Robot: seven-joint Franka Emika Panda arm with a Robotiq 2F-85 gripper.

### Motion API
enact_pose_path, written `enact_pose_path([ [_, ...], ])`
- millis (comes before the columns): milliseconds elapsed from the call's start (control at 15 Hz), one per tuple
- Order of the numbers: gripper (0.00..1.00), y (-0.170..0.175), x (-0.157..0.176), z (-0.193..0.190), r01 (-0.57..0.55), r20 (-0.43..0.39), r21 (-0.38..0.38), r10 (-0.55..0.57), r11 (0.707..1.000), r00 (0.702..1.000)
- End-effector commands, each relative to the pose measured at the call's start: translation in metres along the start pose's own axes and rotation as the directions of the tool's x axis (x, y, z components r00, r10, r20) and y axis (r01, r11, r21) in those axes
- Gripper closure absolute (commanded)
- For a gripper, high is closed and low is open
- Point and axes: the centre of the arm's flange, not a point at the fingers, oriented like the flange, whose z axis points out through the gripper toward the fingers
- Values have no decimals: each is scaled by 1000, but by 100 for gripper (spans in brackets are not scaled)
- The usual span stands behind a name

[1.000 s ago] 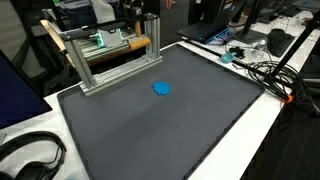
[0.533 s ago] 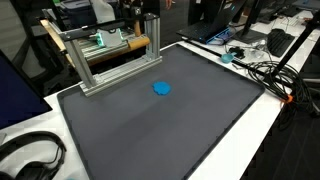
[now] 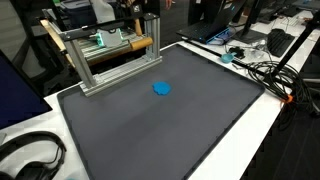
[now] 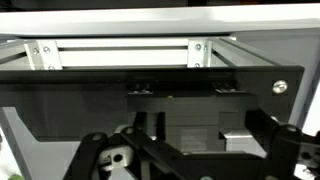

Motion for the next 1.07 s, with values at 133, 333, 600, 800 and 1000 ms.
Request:
enact_pose_path([
  [133, 0, 1, -5, -1, -11, -23, -44, 10, 999, 1000],
  [333, 0, 0, 0, -6, -12, -62, -54, 9, 998, 998],
  [600, 0, 0, 9, -15, -17, -107, -46, 12, 999, 994],
  [800, 0, 0, 17, -27, -27, -132, -55, 20, 998, 991],
  [1000, 0, 1, 27, -42, -44, -133, -68, 34, 997, 990],
])
